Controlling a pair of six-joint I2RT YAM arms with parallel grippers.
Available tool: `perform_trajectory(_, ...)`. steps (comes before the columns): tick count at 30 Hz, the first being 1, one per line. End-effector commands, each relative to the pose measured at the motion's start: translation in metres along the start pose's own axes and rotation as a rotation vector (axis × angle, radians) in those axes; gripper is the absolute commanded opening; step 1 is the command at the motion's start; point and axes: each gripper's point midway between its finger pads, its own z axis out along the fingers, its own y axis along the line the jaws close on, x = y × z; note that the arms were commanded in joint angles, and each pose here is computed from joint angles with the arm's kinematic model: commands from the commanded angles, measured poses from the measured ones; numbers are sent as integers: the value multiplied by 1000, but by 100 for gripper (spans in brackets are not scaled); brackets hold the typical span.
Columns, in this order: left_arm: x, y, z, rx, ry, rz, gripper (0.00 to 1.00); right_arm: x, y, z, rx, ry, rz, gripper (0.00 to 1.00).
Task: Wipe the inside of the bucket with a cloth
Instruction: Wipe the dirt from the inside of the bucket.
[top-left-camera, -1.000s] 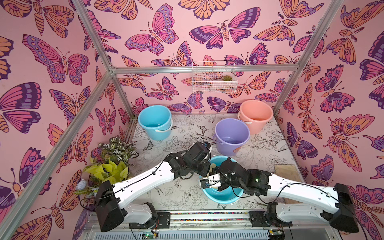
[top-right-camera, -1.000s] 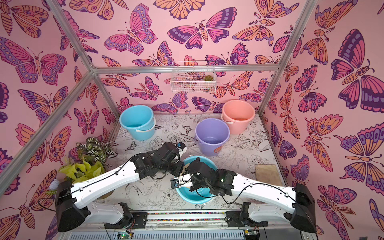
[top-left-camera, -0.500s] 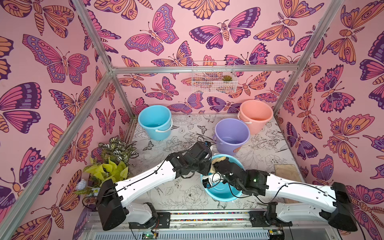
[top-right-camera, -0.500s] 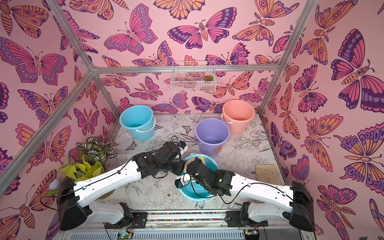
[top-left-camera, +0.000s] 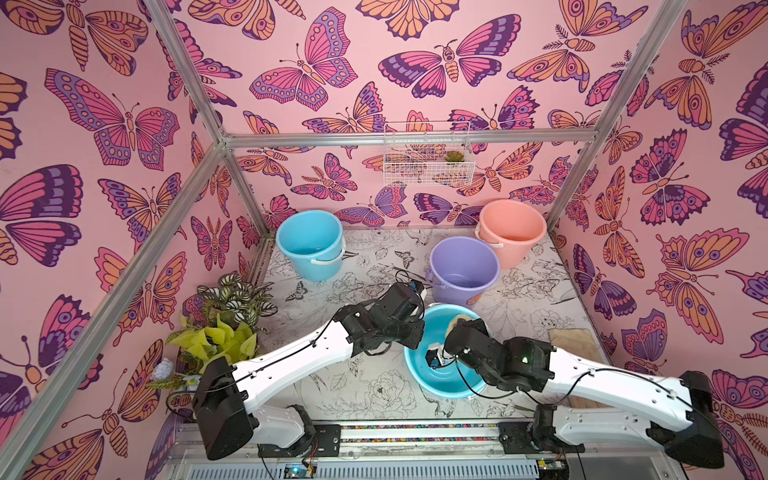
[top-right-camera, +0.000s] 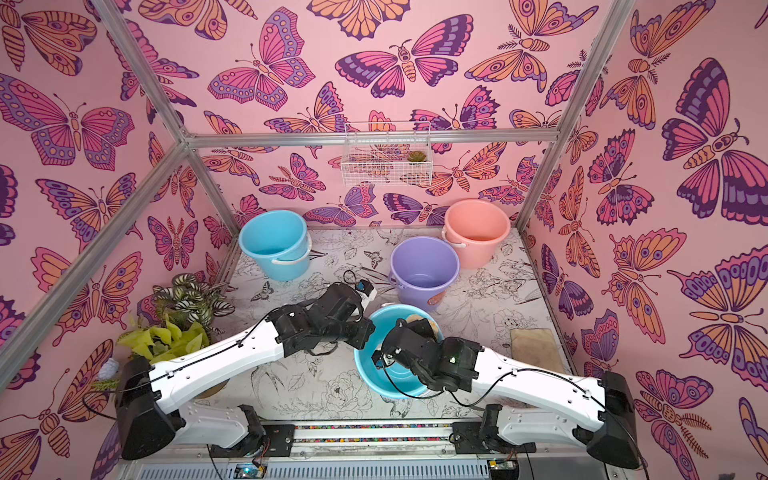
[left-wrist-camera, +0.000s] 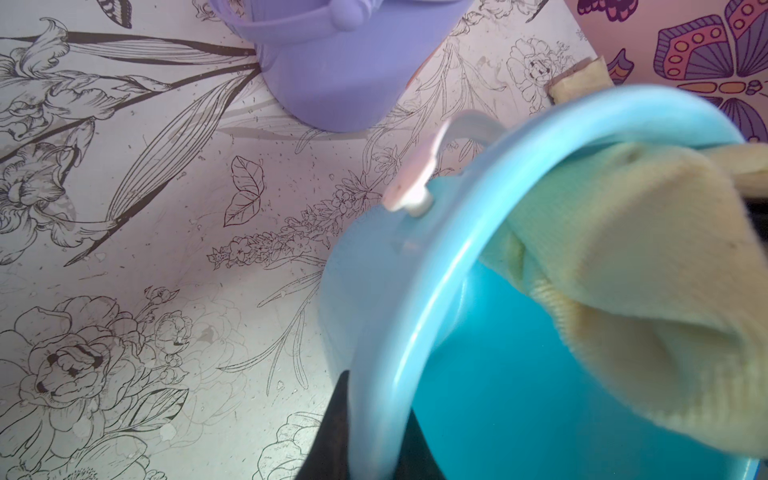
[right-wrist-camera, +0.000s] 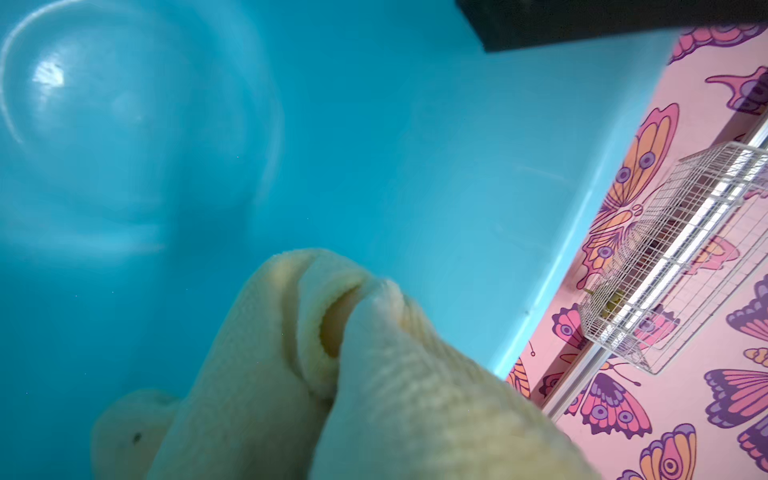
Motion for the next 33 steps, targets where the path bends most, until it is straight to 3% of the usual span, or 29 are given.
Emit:
perform_trajectory(1, 5, 2, -4, -12, 21, 10, 0, 33, 24, -19, -130, 92, 38, 0)
perform_trajectory(10, 9, 4, -3, -23, 34, -1, 0, -4, 85, -68, -624, -119, 205, 0)
perform_trajectory(17, 6, 2, -2, -15, 35, 3, 0, -59, 91, -92, -810, -345, 361, 0)
perform_trajectory(21, 5, 1, -3, -12, 34, 3, 0, -98, 75, -89, -792, -505, 489, 0)
perform_trajectory(27, 5, 1, -2, -10, 37, -1, 0, -146, 21, -75, -617, -723, 731, 0)
perform_trajectory(33, 5, 4, -4, -21, 29, -19, 0, -153, -18, -55, -424, -747, 874, 0)
